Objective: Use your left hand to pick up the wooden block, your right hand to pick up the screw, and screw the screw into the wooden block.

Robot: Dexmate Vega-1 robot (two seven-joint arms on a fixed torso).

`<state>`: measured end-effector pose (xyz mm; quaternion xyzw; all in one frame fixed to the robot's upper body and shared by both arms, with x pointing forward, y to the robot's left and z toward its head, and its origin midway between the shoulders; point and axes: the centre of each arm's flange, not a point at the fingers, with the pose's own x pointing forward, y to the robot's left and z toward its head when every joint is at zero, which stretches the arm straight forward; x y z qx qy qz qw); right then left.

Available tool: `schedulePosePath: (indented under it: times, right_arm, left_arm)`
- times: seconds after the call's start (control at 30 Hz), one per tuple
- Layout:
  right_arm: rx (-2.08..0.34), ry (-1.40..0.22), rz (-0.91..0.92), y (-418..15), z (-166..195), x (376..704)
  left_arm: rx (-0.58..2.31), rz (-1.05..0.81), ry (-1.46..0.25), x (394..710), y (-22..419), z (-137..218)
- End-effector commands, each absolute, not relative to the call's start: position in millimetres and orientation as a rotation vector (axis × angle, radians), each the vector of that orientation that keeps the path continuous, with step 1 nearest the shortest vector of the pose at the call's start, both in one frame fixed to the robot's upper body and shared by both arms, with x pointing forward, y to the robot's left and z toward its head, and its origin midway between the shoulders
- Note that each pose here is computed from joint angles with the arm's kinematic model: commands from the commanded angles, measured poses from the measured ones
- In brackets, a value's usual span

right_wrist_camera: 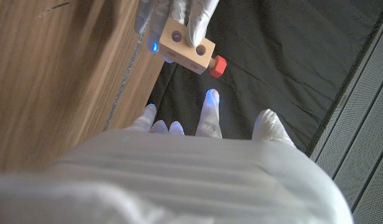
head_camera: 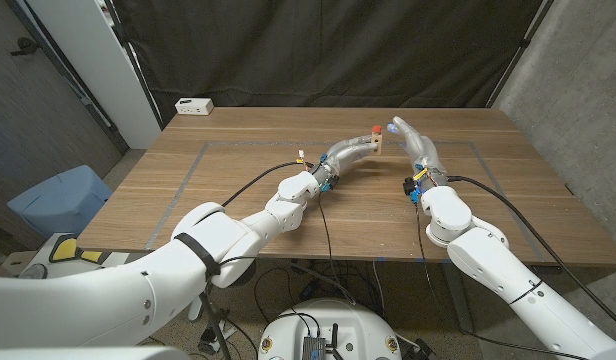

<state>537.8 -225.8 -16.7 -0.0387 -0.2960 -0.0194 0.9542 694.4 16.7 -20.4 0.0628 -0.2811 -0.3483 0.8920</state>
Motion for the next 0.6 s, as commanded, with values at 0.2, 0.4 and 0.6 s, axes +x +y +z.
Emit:
schedulePosePath:
  times: [0.2,0.4,0.6]
  right_arm:
    - [-0.074,-0.599,-0.024,-231.6,-12.6,546.8]
    - [-0.075,-0.591,-0.008,-229.1,-13.9,550.4]
    - [-0.08,-0.585,0.006,-226.8,-14.7,552.4]
  left_arm:
    - [0.136,-0.735,-0.616,689.6,16.9,-20.4]
    - [0.141,-0.74,-0.625,688.0,16.3,-20.5]
    - [0.141,-0.742,-0.637,686.2,16.0,-20.0]
